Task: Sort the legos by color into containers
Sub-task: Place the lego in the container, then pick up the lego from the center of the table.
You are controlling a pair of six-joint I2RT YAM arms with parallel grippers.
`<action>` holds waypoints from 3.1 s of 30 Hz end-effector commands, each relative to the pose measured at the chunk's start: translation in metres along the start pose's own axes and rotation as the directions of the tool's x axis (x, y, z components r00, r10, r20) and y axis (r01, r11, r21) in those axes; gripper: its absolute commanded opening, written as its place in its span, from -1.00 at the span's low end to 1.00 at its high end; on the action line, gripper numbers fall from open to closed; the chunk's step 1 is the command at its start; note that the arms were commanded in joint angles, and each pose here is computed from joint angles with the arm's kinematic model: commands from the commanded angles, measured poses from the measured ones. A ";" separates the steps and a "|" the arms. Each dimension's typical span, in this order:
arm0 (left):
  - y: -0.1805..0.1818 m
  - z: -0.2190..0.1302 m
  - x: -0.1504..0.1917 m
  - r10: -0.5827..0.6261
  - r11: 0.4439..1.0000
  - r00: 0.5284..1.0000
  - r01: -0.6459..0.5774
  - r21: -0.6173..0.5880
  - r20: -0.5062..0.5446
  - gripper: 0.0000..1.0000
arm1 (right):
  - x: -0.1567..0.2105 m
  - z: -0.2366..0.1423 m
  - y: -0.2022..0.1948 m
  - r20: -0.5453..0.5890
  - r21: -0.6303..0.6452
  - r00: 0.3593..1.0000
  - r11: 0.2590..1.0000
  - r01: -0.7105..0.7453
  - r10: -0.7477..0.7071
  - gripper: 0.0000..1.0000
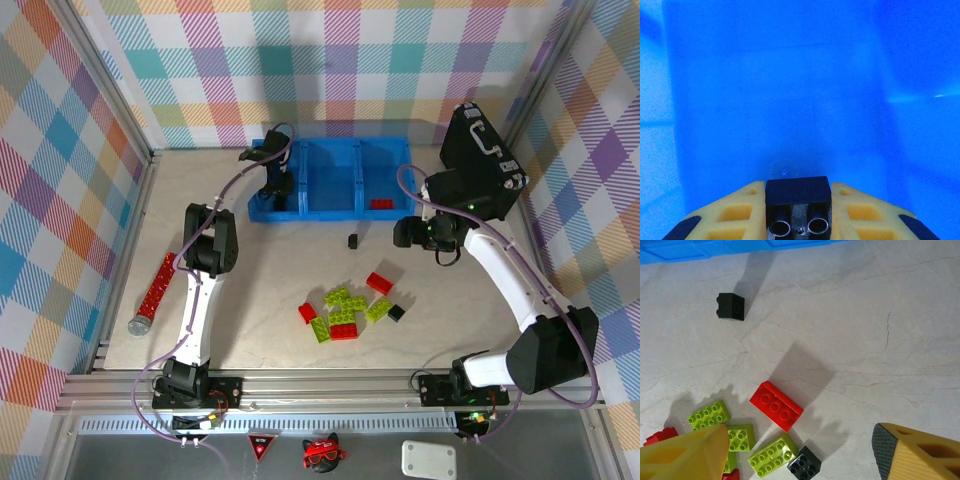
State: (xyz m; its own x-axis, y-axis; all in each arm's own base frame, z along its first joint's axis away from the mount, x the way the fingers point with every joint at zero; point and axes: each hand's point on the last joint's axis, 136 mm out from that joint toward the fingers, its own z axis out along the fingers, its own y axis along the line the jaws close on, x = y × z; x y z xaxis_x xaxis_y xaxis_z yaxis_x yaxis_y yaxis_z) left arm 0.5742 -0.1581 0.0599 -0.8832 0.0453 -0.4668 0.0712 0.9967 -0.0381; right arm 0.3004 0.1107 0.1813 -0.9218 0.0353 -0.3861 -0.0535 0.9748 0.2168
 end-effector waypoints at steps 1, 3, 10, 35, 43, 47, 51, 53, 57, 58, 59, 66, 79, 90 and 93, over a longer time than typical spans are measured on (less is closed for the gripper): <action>0.006 0.000 -0.011 -0.030 0.999 0.999 0.030 0.013 0.026 -0.47 | 0.003 0.001 0.001 -0.003 -0.005 1.000 1.000 -0.017 0.017 0.53; 0.007 0.001 -0.011 -0.033 0.999 0.999 0.033 0.014 0.027 -0.40 | 0.003 0.000 0.001 -0.001 -0.005 1.000 1.000 -0.018 0.018 0.53; 0.004 -0.011 -0.019 -0.035 0.999 0.998 0.033 0.034 0.050 -0.22 | 0.000 -0.006 0.002 0.015 -0.007 1.000 1.000 -0.022 0.022 0.53; -0.007 -0.131 -0.001 0.014 0.988 0.998 -0.023 0.150 0.064 -0.18 | 0.009 0.005 0.017 -0.024 -0.029 1.000 1.000 -0.004 0.003 0.53; 0.005 -0.179 0.049 0.062 0.987 0.998 -0.064 0.150 0.023 -0.18 | 0.019 0.022 0.025 -0.077 -0.022 0.997 1.000 0.018 -0.019 0.52; 0.020 -0.199 0.080 0.084 0.989 0.996 -0.085 0.121 0.010 -0.17 | 0.025 0.033 0.029 -0.110 -0.015 0.993 0.999 0.035 -0.036 0.52; 0.030 -0.210 0.104 0.088 0.989 0.996 -0.087 0.118 -0.007 -0.16 | 0.032 0.044 0.032 -0.143 -0.004 0.989 0.999 0.047 -0.047 0.51; 0.033 -0.213 0.112 0.094 0.989 0.996 -0.092 0.117 -0.004 -0.16 | 0.034 0.048 0.034 -0.151 -0.003 0.987 0.999 0.049 -0.048 0.51; 0.036 -0.204 0.120 0.105 0.986 0.993 -0.112 0.124 0.062 -0.16 | 0.040 0.057 0.038 -0.173 0.002 0.984 0.999 0.047 -0.046 0.51; 0.035 -0.202 0.120 0.100 0.985 0.992 -0.109 0.130 0.073 -0.16 | 0.042 0.058 0.039 -0.180 0.003 0.983 0.999 0.048 -0.046 0.51; 0.034 -0.201 0.119 0.094 0.984 0.992 -0.105 0.141 0.082 -0.16 | 0.044 0.060 0.040 -0.185 0.007 0.981 0.999 0.051 -0.049 0.51; 0.029 -0.197 0.114 0.081 0.981 0.990 -0.099 0.166 0.113 -0.16 | 0.052 0.064 0.031 -0.190 0.082 0.980 0.996 -0.037 0.052 0.51; 0.033 -0.196 0.116 0.092 0.984 0.990 -0.107 0.142 0.106 -0.14 | 0.077 0.093 0.030 -0.145 0.237 0.804 0.809 -0.538 0.577 0.66; 0.032 -0.195 0.116 0.095 0.983 0.991 -0.109 0.147 0.099 -0.14 | 0.080 0.124 0.043 -0.189 0.270 0.764 0.781 -0.563 0.617 0.78; 0.035 -0.197 0.116 0.101 0.985 0.990 -0.114 0.132 0.102 -0.15 | 0.080 0.129 0.045 -0.201 0.274 0.766 0.785 -0.555 0.611 0.80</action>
State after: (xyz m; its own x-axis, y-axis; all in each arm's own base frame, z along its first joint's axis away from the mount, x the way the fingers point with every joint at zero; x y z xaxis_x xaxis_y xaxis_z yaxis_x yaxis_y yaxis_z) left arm 0.3854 -0.1120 0.1726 -0.8259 0.1292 -0.5488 0.2293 0.9662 -0.1176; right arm 0.2676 0.1745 0.0400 -0.8230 0.5681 0.0039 0.5648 0.8175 0.1128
